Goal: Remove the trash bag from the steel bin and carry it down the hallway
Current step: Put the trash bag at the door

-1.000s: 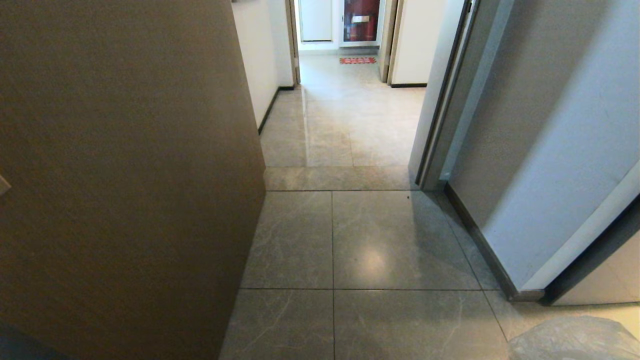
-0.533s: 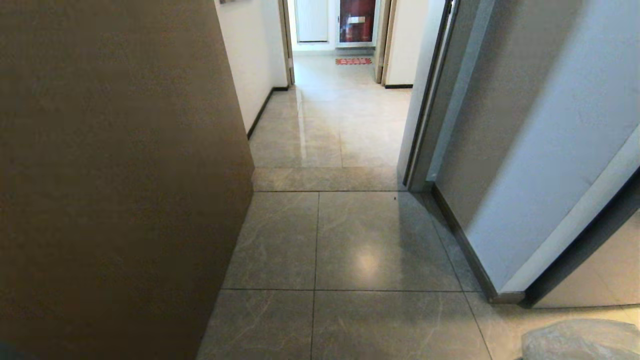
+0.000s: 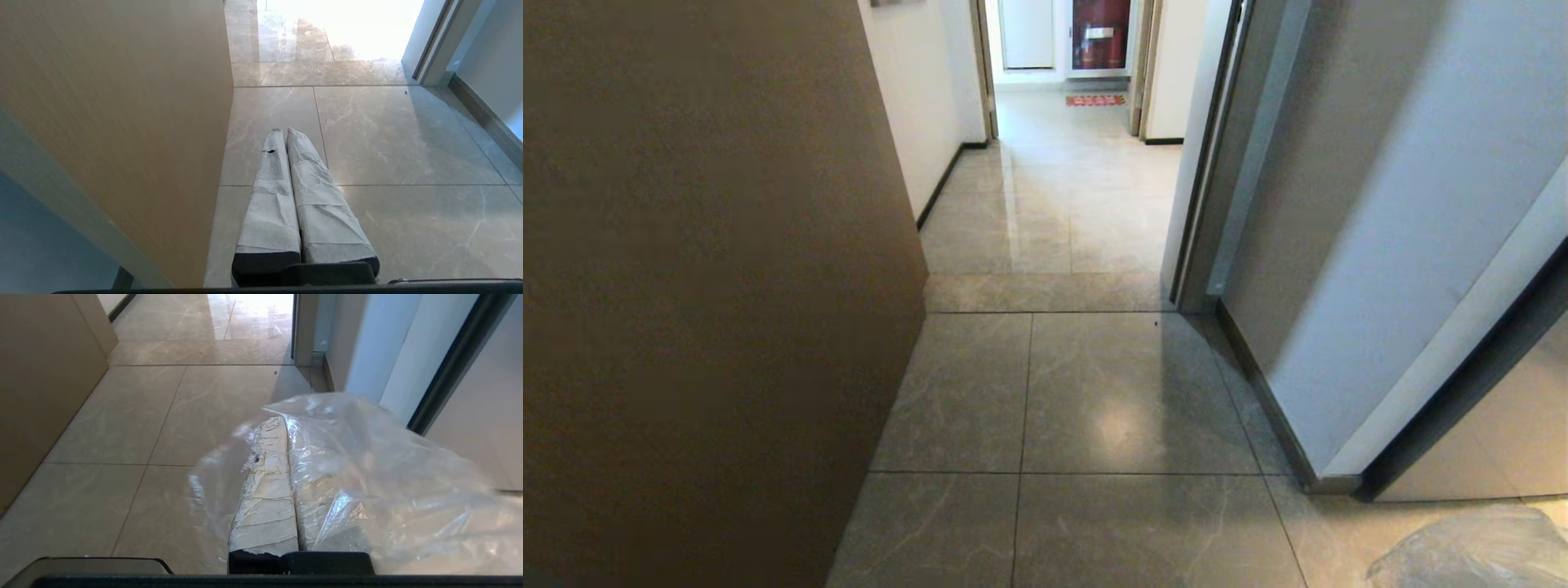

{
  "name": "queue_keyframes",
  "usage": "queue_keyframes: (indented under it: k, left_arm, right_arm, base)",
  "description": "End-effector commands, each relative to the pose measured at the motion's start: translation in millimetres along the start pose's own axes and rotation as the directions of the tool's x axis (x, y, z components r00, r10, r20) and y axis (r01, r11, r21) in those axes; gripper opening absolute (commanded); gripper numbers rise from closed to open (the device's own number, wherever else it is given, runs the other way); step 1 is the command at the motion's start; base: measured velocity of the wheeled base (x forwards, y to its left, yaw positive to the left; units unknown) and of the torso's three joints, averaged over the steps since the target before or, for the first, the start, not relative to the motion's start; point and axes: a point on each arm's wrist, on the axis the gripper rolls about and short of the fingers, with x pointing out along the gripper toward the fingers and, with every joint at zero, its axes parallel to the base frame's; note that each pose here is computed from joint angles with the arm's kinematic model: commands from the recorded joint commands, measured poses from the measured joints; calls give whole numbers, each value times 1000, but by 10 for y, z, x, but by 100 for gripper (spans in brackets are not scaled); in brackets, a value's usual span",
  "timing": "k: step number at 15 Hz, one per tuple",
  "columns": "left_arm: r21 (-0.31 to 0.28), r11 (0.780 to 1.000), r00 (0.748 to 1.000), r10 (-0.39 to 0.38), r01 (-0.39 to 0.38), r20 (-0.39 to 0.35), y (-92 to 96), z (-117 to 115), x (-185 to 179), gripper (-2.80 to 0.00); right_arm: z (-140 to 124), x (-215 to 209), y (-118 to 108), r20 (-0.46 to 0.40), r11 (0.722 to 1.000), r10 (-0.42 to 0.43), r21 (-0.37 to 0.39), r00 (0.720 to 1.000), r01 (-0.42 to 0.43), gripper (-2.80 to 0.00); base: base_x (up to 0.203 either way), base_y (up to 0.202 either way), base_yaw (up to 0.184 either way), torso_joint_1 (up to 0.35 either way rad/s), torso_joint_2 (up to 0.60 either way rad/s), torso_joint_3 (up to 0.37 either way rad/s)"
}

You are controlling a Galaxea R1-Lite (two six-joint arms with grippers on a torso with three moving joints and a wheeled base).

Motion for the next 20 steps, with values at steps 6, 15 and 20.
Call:
queue_keyframes:
  k: [6, 15, 20]
  left_arm:
    - [5, 1000, 1000, -2, 2, -13, 0, -32, 7, -280]
    - [7, 1000, 1000, 0, 0, -11, 0, -30, 7, -280]
    - [1, 1000, 1000, 1, -1, -10, 0, -29, 8, -280]
  right_arm:
    - [1, 1, 0, 0, 1000, -1, -1, 1000, 1, -280]
    - [1, 1, 0, 0, 1000, -1, -1, 1000, 1, -280]
    - [1, 1, 0, 0, 1000, 1, -1, 1000, -1, -280]
  base:
    - [0, 0, 0, 0, 0, 0]
    - [0, 0, 0, 0, 0, 0]
    - [0, 0, 0, 0, 0, 0]
